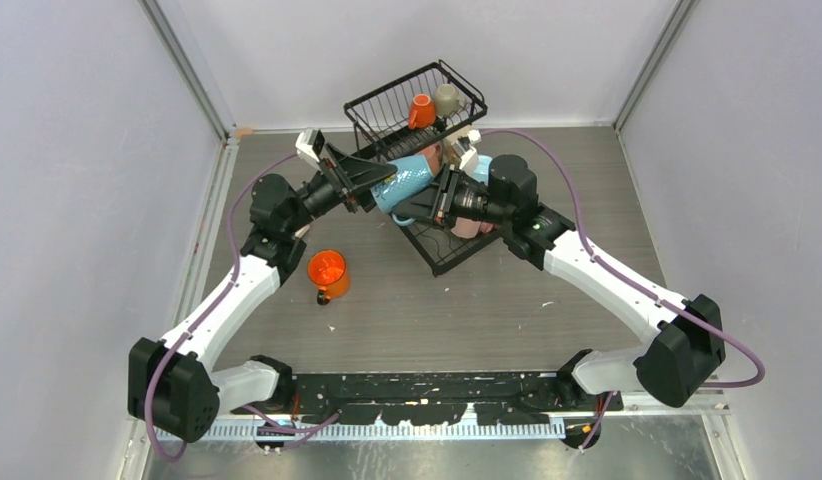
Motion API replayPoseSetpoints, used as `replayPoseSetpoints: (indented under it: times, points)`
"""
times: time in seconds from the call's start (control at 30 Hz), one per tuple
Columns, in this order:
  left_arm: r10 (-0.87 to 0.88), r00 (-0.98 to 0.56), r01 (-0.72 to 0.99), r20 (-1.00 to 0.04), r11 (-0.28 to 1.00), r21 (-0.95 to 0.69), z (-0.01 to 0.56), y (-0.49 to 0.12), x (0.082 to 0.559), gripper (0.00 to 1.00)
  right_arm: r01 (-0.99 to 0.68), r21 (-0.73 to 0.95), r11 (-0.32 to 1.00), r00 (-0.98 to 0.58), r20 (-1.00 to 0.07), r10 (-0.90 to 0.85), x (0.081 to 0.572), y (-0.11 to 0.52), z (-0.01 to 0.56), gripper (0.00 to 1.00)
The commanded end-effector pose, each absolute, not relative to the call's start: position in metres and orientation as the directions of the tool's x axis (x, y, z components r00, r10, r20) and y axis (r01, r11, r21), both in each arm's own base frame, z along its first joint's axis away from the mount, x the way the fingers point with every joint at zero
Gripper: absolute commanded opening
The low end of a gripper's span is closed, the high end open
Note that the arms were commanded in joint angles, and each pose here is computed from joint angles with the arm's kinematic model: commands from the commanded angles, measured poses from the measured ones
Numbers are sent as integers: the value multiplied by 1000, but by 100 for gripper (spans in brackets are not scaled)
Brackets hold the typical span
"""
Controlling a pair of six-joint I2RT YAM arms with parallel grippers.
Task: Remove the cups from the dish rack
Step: Place the cup at the center of the board.
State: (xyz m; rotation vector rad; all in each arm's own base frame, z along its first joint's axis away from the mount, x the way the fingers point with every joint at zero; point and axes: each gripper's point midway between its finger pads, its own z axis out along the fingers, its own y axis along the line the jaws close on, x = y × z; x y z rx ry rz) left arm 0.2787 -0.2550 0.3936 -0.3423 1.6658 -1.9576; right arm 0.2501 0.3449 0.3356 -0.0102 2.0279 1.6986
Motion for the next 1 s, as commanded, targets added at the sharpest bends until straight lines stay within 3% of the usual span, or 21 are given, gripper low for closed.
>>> replayPoseSetpoints:
  times: [0.0,0.1,0.17,0.27,0.3,0.37,0.5,0.53,0.6,0.67,0.97]
  points:
    - [-520,-831,314,-199,-142,-939,418,-254,266,49,-424,896,133,-840,-444,312,245,343,372,1]
    - [-515,-834,315,-198,-150,-937,420,-255,265,40,-426,896,127,-844,-444,300,244,345,371,1]
    - [-515,-833,324,-204,-155,-933,423,-255,264,29,-422,897,129,-847,-441,298,244,345,369,1]
    - [-509,-834,333,-214,-154,-930,426,-255,263,1,-419,898,136,-847,-440,296,244,345,366,1]
    - [-508,-833,337,-218,-155,-929,427,-255,262,0,-416,898,143,-848,-440,297,244,345,364,1]
    - [-513,-828,348,-228,-151,-925,428,-255,262,0,-410,896,171,-844,-444,301,246,343,358,13]
    - [-524,-814,369,-252,-130,-920,429,-254,262,0,-410,881,235,-824,-468,318,248,335,350,70]
    - [-527,-809,373,-258,-122,-920,429,-253,262,0,-406,876,259,-818,-475,324,249,332,347,82]
    - [-534,-798,390,-280,-103,-915,431,-252,260,0,-406,862,304,-802,-496,334,250,325,343,96]
    - [-542,-782,406,-307,-70,-911,432,-251,260,0,-386,848,363,-795,-505,336,249,317,332,100]
    - [-510,-738,388,-442,214,-896,403,-244,259,0,-279,726,629,-701,-602,383,249,257,302,100]
